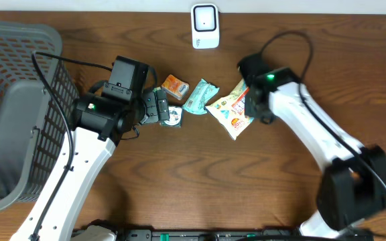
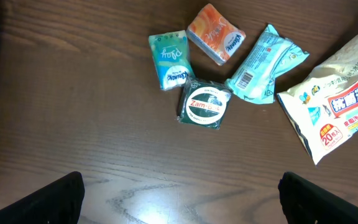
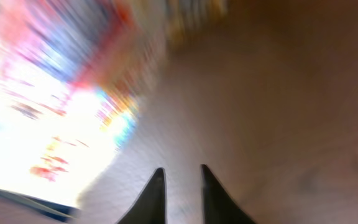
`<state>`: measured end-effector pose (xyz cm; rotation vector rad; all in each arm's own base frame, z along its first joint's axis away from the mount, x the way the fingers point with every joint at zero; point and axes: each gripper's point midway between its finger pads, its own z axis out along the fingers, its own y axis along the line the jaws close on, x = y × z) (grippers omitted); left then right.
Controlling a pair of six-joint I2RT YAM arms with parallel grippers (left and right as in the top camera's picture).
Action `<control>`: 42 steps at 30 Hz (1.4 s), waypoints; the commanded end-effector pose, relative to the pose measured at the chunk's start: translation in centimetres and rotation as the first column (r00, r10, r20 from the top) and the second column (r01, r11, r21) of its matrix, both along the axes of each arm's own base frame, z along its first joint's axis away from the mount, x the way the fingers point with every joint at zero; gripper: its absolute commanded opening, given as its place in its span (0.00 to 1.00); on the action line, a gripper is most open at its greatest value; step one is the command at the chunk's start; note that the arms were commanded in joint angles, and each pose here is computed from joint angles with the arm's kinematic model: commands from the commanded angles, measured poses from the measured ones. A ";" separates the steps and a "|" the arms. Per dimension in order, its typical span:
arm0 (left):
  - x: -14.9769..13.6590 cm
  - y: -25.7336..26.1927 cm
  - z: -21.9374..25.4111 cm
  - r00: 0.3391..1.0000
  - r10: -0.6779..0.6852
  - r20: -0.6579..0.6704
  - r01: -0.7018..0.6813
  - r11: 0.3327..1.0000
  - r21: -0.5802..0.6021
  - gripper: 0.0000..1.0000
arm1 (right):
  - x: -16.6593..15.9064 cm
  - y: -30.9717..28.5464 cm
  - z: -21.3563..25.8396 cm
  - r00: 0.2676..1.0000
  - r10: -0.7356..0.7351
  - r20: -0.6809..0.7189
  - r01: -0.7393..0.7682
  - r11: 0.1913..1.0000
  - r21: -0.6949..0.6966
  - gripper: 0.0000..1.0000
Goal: Scan the item barcode
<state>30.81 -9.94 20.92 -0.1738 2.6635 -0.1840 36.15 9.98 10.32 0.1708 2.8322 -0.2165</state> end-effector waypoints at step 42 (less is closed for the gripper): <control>0.2 0.2 0.6 1.000 0.002 0.020 -0.002 1.000 0.007 0.98 | 9.4 3.3 -4.8 0.969 0.144 0.199 -0.154 0.987 0.040 0.59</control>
